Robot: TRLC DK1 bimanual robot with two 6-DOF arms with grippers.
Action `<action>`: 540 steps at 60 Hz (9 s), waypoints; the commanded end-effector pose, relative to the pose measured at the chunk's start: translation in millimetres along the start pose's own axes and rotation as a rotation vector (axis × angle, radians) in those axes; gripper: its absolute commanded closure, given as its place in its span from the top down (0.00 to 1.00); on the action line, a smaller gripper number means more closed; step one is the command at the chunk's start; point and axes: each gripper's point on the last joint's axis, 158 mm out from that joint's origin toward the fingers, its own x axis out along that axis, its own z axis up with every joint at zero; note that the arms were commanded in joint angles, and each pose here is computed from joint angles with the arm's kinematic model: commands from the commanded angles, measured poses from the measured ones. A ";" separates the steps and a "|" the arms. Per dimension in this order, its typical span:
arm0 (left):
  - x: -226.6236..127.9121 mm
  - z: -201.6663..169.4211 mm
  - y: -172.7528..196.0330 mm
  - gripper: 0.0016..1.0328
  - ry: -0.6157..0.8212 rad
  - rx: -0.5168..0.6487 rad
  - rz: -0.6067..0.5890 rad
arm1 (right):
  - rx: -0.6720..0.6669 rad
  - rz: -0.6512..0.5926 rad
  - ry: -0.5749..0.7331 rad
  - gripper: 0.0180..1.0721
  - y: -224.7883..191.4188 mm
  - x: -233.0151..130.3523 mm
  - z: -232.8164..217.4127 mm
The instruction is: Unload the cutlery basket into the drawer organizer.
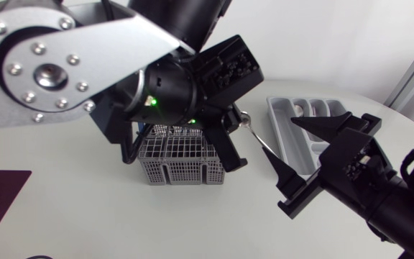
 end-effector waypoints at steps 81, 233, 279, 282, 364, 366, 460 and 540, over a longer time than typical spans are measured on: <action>17.1 23.3 -3.9 0.11 0.000 -0.153 -0.053 | -0.077 -0.045 0.039 0.18 9.5 28.1 -19.8; 56.0 -103.3 45.2 0.72 0.100 -0.309 -0.097 | -0.311 0.339 0.374 0.07 -79.6 -9.2 -222.4; 66.4 -112.4 46.9 0.73 0.086 -0.348 -0.091 | -0.552 0.427 0.576 0.06 -127.9 3.9 -320.4; 67.0 -113.0 46.3 0.73 0.087 -0.350 -0.093 | -0.564 0.429 0.591 0.09 -129.0 5.1 -324.3; 78.5 -123.9 28.3 0.75 0.051 -0.586 -0.153 | -0.186 0.172 0.329 0.86 -66.8 -21.4 -181.3; 78.9 -121.2 29.5 0.75 0.039 -0.603 -0.161 | -0.177 0.174 0.325 0.86 -61.7 -22.8 -180.7; 110.3 -121.4 -1.0 0.25 0.016 -0.655 -0.243 | -0.145 0.192 0.298 0.86 -17.8 -36.8 -190.0; 99.1 -109.2 -1.3 0.08 -0.021 -0.577 -0.231 | -0.153 0.179 0.281 0.86 -11.2 -42.7 -185.8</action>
